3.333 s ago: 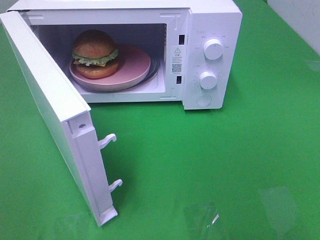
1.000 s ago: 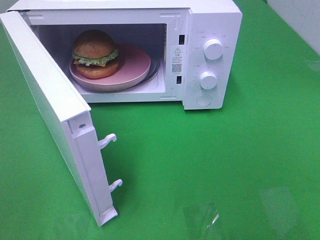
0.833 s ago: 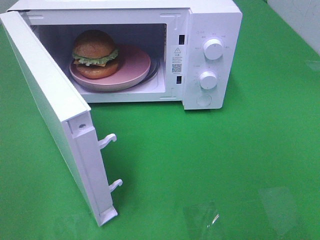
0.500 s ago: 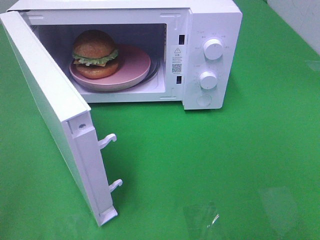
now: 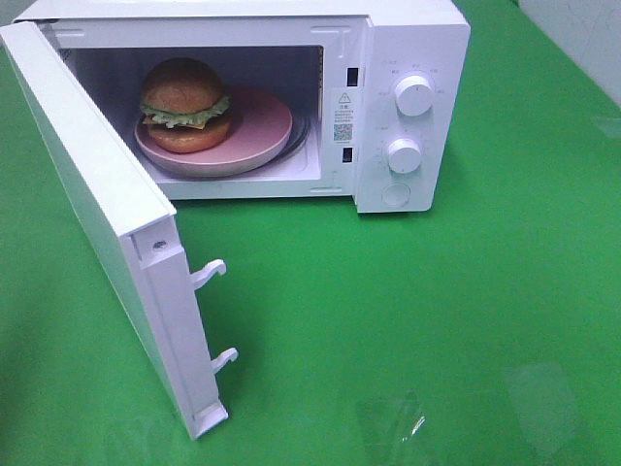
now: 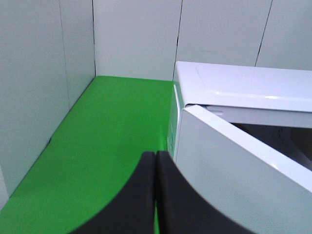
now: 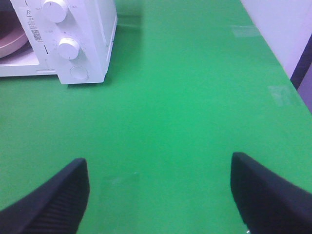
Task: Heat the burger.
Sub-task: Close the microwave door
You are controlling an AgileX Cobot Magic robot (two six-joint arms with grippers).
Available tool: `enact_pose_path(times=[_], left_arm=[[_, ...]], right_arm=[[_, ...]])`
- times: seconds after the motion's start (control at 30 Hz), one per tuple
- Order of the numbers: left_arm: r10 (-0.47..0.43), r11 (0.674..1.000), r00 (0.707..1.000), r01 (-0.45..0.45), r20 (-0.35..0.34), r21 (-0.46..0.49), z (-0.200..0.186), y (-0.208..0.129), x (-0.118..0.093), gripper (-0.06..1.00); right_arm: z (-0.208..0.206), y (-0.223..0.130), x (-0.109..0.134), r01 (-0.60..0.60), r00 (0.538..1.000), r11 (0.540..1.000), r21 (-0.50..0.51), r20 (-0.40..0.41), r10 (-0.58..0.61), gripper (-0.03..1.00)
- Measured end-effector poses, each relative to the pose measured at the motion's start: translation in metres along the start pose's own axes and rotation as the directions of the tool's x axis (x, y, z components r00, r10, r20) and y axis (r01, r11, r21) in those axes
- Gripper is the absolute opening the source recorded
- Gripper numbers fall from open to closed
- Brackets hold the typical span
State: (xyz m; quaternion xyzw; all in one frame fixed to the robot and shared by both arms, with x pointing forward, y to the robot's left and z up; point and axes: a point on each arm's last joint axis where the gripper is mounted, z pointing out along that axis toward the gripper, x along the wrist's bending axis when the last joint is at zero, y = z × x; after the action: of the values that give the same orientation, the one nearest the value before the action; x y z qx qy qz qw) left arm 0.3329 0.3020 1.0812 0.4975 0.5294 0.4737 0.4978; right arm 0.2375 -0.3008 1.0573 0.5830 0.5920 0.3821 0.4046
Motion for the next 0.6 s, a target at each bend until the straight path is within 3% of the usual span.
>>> enact_pose_path(times=[0.37,0.6], left_arm=[[-0.004,0.996,1.0,0.002,-0.023,-0.092,0.041,-0.041,0.005,0.0],[-0.001,0.998,0.999,-0.001,-0.033,-0.062,0.064,-0.055,0.007,0.0]], right_arm=[[0.0,0.0,0.0,0.0,1.0,1.0,0.0,0.0,0.0,0.76],[0.0,0.0,0.0,0.0,1.0,1.0,0.0,0.0,0.0,0.76]])
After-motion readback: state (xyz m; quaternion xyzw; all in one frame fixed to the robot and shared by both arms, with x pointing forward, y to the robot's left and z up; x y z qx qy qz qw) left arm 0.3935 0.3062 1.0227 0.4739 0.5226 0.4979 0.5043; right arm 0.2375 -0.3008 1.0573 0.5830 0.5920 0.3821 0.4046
